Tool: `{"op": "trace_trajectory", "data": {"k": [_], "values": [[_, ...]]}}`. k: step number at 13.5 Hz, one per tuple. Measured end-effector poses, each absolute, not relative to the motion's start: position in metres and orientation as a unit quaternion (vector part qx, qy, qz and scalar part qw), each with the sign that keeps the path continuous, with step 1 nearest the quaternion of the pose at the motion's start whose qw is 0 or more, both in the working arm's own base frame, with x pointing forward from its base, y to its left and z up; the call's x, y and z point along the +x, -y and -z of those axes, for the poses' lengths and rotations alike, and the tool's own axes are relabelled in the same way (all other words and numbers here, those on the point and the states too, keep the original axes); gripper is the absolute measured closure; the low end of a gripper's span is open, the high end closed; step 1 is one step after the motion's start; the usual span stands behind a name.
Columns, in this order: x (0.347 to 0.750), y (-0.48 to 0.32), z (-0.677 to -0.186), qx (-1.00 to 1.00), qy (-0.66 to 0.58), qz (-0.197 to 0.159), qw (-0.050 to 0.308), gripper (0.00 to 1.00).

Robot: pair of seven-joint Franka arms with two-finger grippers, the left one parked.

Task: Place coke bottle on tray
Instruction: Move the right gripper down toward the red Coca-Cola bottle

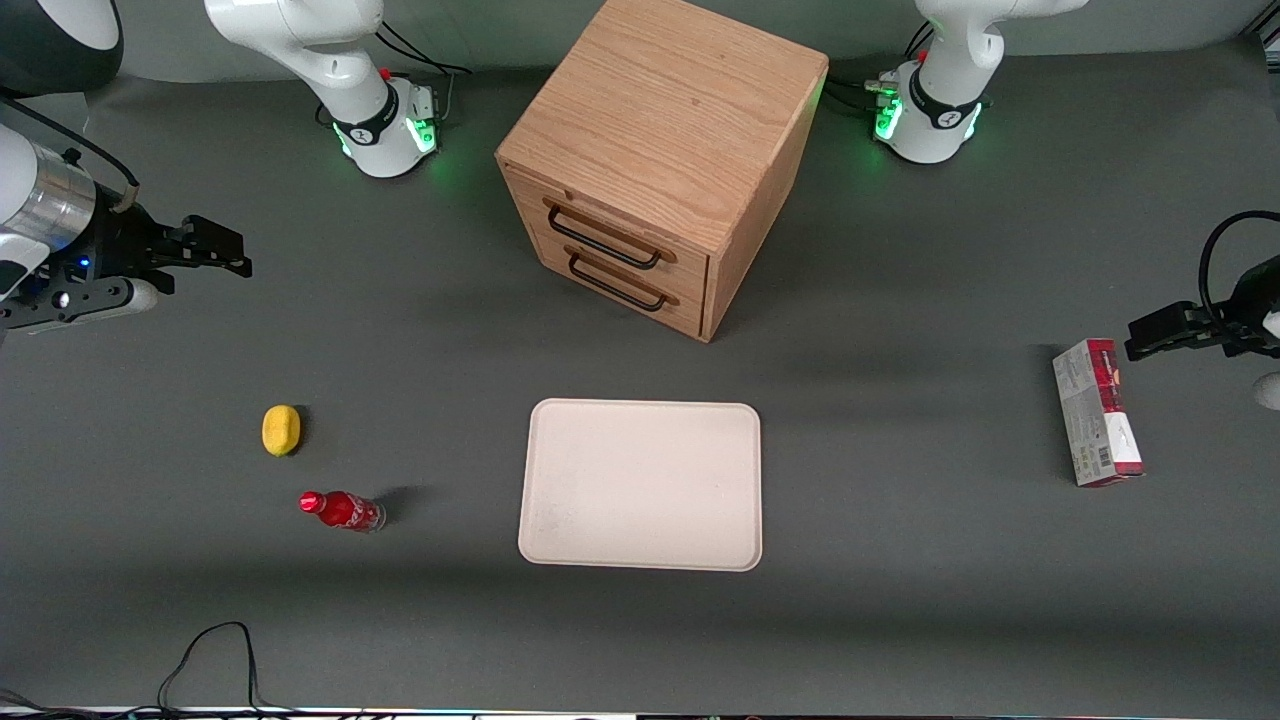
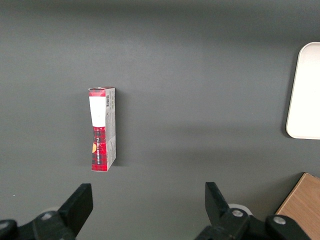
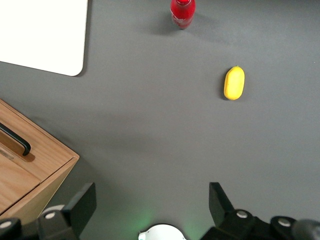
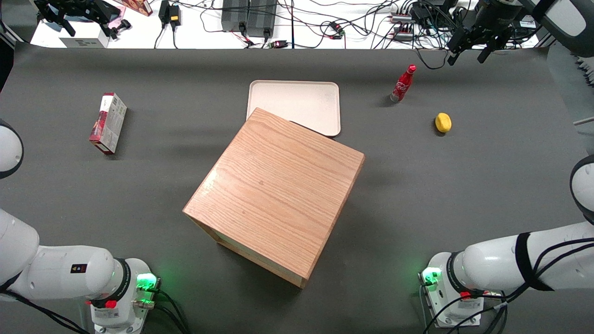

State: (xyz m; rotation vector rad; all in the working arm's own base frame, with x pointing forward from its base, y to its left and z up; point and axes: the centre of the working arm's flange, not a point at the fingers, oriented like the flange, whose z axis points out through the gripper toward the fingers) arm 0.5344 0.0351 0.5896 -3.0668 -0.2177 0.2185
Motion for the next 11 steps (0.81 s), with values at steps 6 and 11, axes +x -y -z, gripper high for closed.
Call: {"op": "trace_trajectory", "data": {"k": [6, 11], "values": [[0.5342, -0.0343, -0.5904, -0.995, 0.070, -0.071, 0.030, 0.00], [0.5348, -0.0349, -0.5928, -0.995, 0.070, -0.069, 0.030, 0.00]]}}
